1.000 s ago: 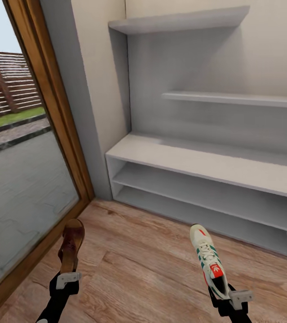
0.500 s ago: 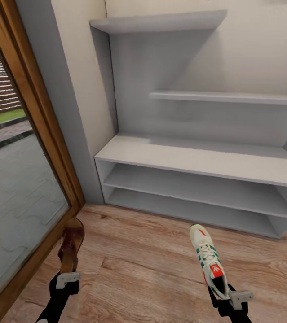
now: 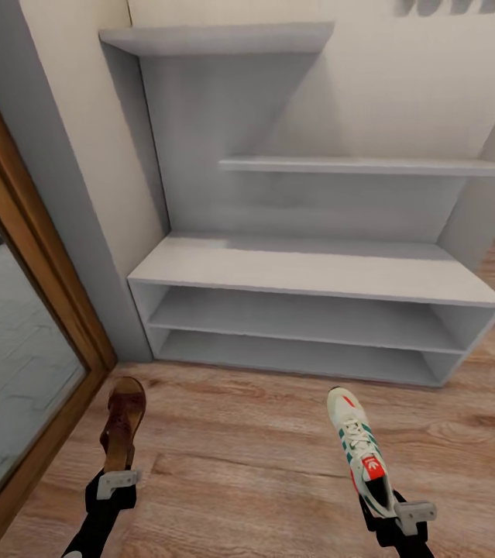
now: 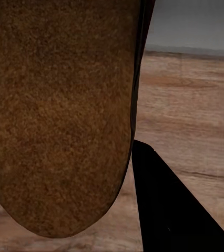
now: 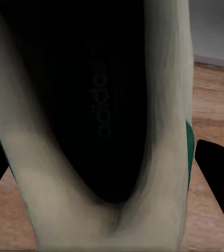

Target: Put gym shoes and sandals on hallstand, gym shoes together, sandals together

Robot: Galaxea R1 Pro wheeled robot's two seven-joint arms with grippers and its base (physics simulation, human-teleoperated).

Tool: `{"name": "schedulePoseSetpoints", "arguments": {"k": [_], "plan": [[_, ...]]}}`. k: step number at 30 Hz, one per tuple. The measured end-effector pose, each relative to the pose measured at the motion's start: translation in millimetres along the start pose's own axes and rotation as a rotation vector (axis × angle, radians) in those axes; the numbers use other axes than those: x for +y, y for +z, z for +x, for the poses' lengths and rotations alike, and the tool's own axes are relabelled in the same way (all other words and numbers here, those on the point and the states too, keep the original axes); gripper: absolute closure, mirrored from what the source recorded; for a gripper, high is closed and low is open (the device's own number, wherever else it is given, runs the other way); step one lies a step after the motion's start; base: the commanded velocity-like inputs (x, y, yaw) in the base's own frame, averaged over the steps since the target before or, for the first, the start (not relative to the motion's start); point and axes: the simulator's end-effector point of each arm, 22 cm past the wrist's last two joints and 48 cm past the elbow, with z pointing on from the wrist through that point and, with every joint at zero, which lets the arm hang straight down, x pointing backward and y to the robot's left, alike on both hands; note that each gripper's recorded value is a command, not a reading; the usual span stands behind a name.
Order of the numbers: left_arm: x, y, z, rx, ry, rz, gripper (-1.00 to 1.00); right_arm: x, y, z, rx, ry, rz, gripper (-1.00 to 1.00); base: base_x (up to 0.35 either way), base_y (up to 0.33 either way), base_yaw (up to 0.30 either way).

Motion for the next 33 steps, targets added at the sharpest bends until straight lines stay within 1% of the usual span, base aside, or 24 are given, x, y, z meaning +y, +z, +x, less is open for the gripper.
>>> {"name": "schedulePoseSetpoints", "arguments": {"k": [7, 28, 29, 30, 31, 32, 33], "plan": [[0, 0.0, 0, -0.001, 0.0, 0.0, 1.0, 0, -0.1, 0, 0.0, 0.0, 0.001, 1.0, 0.0, 0.0, -0.245], [0, 0.0, -4, -0.007, 0.001, 0.0, 1.0, -2, 0.9, -5, -0.012, 0.009, 0.015, 1.0, 0.0, 0.0, -0.025], [0, 0.2, -4, -0.006, 0.002, -0.001, 1.0, -34, -2.1, -7, -0.021, 0.049, 0.1, 1.0, 0.0, 0.0, -0.003], [1, 0.7, -3, -0.003, 0.0, -0.004, 1.0, -94, -12.6, -10, -0.041, 0.122, 0.261, 1.0, 0.0, 0.0, 0.0], [-5, 4.1, 1, 0.033, -0.001, 0.004, 1.0, -176, -37.6, -14, -0.074, 0.195, 0.465, 1.0, 0.0, 0.0, 0.0], [-13, 5.0, 8, 0.07, -0.006, 0.013, 1.0, -234, -62.1, -19, -0.108, 0.248, 0.61, 1.0, 0.0, 0.0, 0.0], [-22, 5.5, 15, 0.111, -0.014, 0.022, 1.0, -243, -65.8, -21, -0.112, 0.247, 0.626, 1.0, 0.0, 0.0, 0.0]]}}
